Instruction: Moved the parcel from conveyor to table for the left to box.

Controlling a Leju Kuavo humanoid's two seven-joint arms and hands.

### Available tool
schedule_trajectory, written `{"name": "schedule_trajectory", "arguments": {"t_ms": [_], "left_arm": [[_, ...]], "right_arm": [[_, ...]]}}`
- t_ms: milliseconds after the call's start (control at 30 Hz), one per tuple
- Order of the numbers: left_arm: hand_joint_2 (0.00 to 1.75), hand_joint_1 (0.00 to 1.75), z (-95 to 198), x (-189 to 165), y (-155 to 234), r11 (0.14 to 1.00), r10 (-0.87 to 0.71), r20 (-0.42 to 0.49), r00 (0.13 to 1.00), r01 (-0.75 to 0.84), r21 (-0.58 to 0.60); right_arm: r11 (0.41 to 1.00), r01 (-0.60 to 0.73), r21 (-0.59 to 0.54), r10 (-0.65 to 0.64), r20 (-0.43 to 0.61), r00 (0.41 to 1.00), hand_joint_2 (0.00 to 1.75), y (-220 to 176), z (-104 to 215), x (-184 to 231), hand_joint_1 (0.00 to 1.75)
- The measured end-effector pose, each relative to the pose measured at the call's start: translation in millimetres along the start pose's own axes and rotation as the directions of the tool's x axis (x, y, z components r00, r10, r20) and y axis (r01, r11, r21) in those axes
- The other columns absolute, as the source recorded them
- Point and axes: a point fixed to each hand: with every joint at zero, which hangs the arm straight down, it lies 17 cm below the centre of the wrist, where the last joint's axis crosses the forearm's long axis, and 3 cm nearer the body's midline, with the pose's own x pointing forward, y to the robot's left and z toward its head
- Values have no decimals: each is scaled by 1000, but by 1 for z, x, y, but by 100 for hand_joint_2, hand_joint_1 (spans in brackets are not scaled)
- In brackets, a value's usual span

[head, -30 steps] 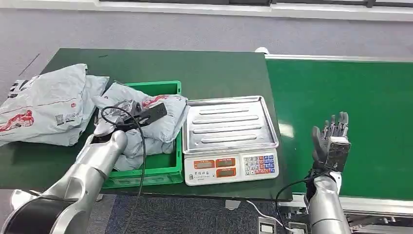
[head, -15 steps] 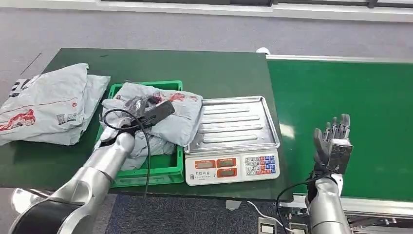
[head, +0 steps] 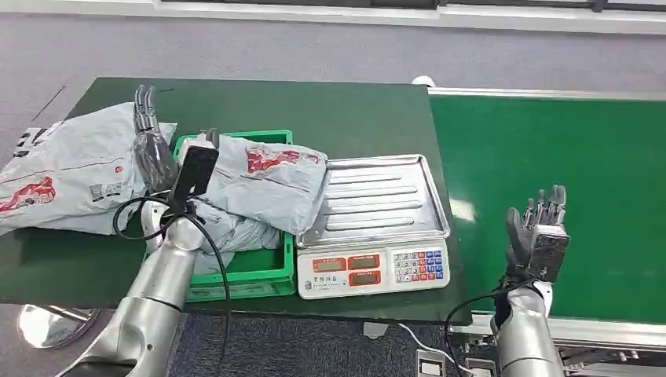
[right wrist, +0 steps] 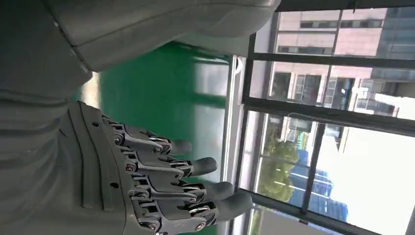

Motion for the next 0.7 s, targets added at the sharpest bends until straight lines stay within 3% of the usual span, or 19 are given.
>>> {"name": "schedule_trajectory", "arguments": {"t_ms": [467,500,600,700], "left_arm": [[0,0,-1,20,24,997,-21,61,998,17,72],[175,0,-1,20,23,997,10,58,998,-14,74],[175,0,1,30,11,940,340,46,939,-340,0],[175,0,13,62,-9,756,649,36,760,-638,-150]], "right_arm": [[1000,3,-9,-3,-2,1000,175,-1,0,0,0],[1000,4,-8,-4,-2,1000,175,0,0,0,0],[1000,15,-11,-15,2,1000,175,1,-4,3,0],[1000,29,-4,-29,8,1000,175,5,-8,6,0]]}}
